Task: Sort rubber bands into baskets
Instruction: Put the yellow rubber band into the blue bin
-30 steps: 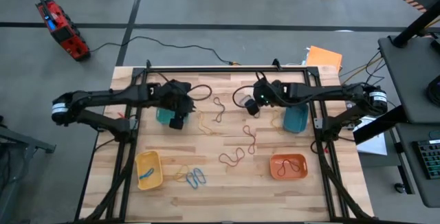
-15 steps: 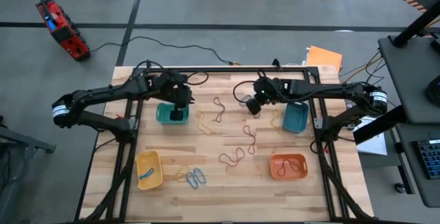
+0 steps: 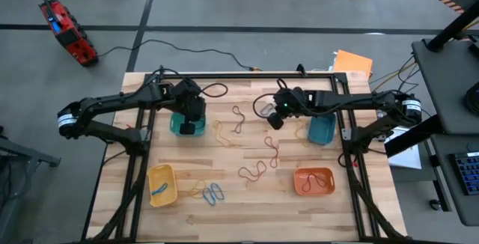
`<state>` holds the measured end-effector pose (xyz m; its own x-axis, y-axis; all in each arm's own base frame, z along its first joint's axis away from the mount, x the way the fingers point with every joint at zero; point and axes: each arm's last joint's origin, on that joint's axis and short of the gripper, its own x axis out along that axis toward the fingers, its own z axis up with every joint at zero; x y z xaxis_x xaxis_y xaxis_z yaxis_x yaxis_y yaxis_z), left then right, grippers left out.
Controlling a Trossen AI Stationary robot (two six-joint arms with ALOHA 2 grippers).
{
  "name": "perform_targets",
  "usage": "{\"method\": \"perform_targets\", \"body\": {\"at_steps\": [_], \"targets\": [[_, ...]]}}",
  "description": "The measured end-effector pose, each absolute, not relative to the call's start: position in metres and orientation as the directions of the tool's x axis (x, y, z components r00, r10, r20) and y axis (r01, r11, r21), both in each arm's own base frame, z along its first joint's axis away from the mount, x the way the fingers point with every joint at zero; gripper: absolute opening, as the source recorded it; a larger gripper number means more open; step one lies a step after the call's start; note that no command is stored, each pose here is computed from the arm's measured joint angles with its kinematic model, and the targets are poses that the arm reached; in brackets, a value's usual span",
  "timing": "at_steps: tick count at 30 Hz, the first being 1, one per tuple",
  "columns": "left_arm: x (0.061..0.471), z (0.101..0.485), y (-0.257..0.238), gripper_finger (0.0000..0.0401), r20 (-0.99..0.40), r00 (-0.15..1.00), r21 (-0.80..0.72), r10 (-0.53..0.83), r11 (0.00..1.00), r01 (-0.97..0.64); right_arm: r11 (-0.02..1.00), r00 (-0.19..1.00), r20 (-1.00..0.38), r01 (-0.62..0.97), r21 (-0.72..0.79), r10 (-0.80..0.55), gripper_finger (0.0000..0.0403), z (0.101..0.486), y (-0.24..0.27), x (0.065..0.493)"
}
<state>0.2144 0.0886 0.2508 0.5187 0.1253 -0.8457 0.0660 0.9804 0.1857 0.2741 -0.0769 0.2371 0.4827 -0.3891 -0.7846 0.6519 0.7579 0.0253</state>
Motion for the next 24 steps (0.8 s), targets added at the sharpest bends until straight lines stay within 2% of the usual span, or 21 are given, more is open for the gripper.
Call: {"method": "perform_targets", "body": {"at_steps": [11,17,24], "targets": [[0.224,0.251,0.093,0.0036,-0.805,0.575,0.209,0.147,0.977,0.044,0.796,0.515,-0.758,0.605,-0.009,-0.4,0.0013,0.232,-0.077,0.276],[0.233,0.243,0.096,0.0036,-0.81,0.569,0.192,0.142,0.981,0.028,0.77,0.477,-0.789,0.638,0.008,-0.387,0.0013,0.221,-0.076,0.27],[0.243,0.232,0.1,0.0036,-0.817,0.559,0.184,0.138,0.983,0.027,0.731,0.364,-0.871,0.682,0.008,-0.331,0.0013,0.213,-0.072,0.258]]}}
